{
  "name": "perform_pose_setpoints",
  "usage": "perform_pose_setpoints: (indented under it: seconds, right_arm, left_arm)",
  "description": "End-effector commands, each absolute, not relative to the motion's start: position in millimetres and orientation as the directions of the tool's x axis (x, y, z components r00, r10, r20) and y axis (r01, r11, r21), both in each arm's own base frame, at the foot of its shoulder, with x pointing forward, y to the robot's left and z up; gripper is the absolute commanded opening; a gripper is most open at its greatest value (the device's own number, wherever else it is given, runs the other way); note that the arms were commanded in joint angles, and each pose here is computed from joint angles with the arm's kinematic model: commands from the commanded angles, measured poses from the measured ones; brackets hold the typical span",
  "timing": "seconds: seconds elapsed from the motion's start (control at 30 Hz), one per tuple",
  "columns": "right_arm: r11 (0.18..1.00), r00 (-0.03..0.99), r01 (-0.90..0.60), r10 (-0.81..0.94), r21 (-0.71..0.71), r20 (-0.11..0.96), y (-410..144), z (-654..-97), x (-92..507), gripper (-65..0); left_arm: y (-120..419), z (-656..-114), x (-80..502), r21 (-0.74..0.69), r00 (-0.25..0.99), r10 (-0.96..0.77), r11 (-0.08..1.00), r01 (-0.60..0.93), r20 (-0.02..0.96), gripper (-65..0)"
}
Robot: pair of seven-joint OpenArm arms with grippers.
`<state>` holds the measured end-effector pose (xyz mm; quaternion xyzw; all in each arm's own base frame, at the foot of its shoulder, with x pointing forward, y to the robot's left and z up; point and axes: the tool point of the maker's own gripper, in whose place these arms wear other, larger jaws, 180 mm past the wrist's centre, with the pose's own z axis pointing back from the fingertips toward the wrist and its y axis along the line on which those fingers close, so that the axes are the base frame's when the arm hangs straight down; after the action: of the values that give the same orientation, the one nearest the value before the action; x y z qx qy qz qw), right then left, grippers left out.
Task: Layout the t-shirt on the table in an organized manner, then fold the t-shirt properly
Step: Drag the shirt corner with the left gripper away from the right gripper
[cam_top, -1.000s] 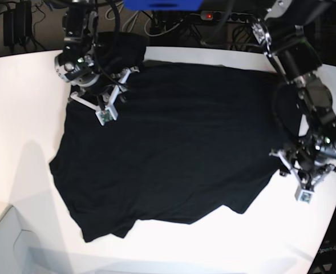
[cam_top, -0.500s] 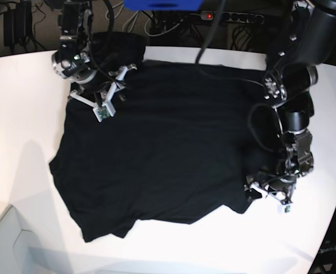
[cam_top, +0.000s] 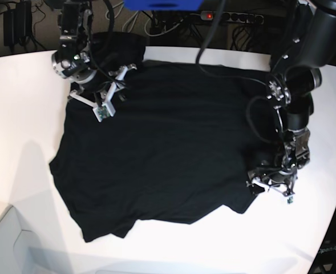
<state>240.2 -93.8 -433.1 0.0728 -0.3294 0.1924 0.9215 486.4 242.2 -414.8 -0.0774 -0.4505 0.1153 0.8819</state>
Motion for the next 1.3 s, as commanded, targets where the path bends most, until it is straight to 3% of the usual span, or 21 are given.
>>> perform_pose_setpoints:
  seconds: [0.0, 0.07, 0.13, 0.2, 0.3, 0.4, 0.53, 0.87, 1.27]
  right_arm:
    - [0.913, 0.739, -0.407, 0.334, -0.007, 0.585, -100, -441, 230, -39.9]
    - [0.913, 0.738, -0.407, 0.334, -0.008, 0.586, -100, -441, 231, -39.9]
    - [0.913, 0.738, -0.407, 0.334, -0.008, 0.586, -100, -441, 231, -39.9]
    - [0.913, 0.738, -0.407, 0.334, -0.008, 0.586, -100, -441, 232, -39.9]
    - [0.913, 0.740, -0.407, 0.334, -0.006, 0.584, -100, -442, 231, -39.9]
    - [0.913, 0.740, -0.407, 0.334, -0.006, 0.584, -100, -442, 231, -39.9]
    - [0.913, 0.740, -0.407, 0.334, -0.006, 0.584, -99, -442, 232, -39.8]
    - [0.910, 0.740, -0.414, 0.344, -0.011, 0.578, -102, -443, 231, -39.8]
    - [0.913, 0.808, -0.409, 0.356, 0.011, 0.469, -124, -482, 208, -40.2]
  left_arm:
    - [248, -397, 498, -0.228, 0.532, 0.258, 0.966, -0.122, 0.806, -20.6]
    - [246, -402, 496, -0.204, 0.549, 0.230, 0.973, -0.109, 0.803, -21.2]
    - [245, -404, 494, -0.189, 0.558, 0.214, 0.977, -0.102, 0.802, -26.5]
    - [245, -405, 494, -0.184, 0.562, 0.208, 0.978, -0.100, 0.800, -39.9]
    - [249, -404, 493, -0.190, 0.558, 0.219, 0.975, -0.111, 0.800, -64.9]
    - [251, -402, 494, -0.190, 0.555, 0.221, 0.975, -0.113, 0.802, -62.8]
    - [259, -394, 497, -0.181, 0.537, 0.218, 0.976, -0.120, 0.815, -65.0]
    - [313, -309, 515, -0.157, 0.366, 0.227, 0.965, -0.210, 0.902, -64.9]
    - [321, -308, 512, -0.148, 0.359, 0.221, 0.964, -0.220, 0.907, -64.9]
